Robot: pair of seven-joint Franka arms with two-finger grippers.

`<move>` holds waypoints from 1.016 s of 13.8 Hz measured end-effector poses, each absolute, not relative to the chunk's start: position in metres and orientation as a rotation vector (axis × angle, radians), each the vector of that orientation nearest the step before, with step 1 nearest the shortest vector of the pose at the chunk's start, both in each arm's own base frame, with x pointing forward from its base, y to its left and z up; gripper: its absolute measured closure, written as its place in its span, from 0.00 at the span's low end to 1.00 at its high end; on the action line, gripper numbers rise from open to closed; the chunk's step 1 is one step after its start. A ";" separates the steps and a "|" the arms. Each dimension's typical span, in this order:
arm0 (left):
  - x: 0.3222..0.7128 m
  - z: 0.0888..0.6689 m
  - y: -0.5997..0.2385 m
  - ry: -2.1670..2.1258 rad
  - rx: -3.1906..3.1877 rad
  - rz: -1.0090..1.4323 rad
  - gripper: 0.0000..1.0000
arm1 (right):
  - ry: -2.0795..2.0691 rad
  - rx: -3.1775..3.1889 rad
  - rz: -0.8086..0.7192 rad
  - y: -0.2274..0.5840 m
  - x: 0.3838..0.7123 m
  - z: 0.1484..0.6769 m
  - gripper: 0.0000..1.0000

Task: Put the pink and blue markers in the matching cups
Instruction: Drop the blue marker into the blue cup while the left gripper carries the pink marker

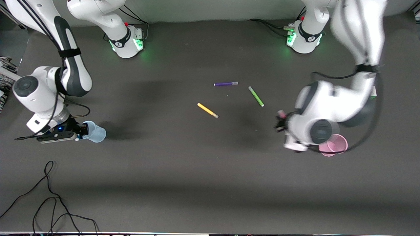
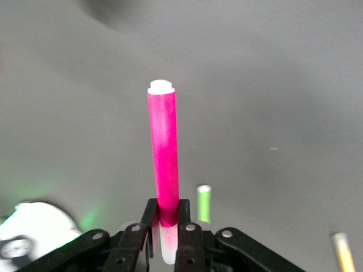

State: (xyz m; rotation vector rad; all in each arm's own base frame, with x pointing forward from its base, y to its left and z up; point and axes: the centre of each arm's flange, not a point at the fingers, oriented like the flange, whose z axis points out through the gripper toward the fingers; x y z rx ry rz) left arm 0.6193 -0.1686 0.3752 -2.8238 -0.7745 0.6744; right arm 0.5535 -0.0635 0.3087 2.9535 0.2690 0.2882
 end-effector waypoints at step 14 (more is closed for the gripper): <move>0.656 0.272 0.114 -1.139 -3.164 1.320 0.83 | 0.252 3.018 0.110 -0.052 0.585 0.402 0.00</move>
